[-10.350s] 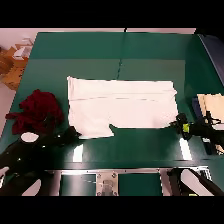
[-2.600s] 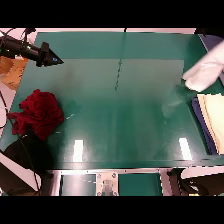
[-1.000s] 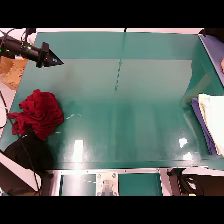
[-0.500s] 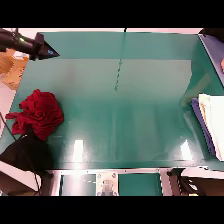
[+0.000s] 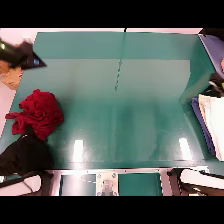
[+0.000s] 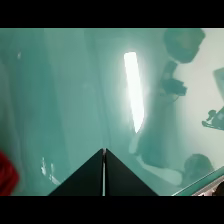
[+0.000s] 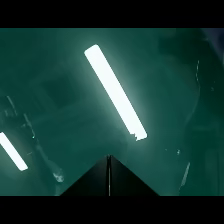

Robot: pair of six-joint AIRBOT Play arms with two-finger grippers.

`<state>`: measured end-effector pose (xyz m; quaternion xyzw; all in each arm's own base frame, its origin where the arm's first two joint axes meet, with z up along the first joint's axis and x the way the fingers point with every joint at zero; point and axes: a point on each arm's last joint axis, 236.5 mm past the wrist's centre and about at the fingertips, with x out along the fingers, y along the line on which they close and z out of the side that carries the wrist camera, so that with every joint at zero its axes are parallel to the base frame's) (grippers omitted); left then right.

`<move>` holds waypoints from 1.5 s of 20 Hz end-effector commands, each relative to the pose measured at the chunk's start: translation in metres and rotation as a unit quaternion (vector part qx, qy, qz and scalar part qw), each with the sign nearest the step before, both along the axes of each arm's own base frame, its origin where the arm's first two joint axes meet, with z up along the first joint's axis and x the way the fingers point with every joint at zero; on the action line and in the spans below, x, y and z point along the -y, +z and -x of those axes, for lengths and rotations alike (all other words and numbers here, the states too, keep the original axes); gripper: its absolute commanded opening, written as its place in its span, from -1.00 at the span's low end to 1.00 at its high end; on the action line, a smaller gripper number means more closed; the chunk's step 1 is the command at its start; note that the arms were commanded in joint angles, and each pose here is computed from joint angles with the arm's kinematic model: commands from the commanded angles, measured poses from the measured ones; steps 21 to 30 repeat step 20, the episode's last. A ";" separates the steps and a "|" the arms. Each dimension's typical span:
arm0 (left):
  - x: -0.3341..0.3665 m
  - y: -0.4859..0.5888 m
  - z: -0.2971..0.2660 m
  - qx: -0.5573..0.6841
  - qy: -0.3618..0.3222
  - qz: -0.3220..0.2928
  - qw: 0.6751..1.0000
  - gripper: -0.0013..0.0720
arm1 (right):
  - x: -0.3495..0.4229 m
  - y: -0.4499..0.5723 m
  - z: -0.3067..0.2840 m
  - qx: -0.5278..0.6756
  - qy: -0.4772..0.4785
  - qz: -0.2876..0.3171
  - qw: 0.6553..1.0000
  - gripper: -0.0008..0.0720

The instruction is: Fold the shirts.

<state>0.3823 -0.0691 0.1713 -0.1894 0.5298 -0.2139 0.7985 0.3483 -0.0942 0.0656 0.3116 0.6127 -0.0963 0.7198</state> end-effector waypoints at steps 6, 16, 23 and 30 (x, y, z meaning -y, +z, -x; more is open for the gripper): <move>0.012 -0.126 0.119 -0.081 0.017 -0.010 0.997 -0.89 | -0.103 -0.044 0.021 0.052 0.087 -0.020 0.995 -0.95; 0.009 -0.132 0.116 -0.066 0.010 -0.022 0.998 -0.89 | -0.107 -0.043 0.022 0.052 0.088 -0.029 0.994 -0.95; 0.009 -0.132 0.116 -0.066 0.010 -0.022 0.998 -0.89 | -0.107 -0.043 0.022 0.052 0.088 -0.029 0.994 -0.95; 0.009 -0.132 0.116 -0.066 0.010 -0.022 0.998 -0.89 | -0.107 -0.043 0.022 0.052 0.088 -0.029 0.994 -0.95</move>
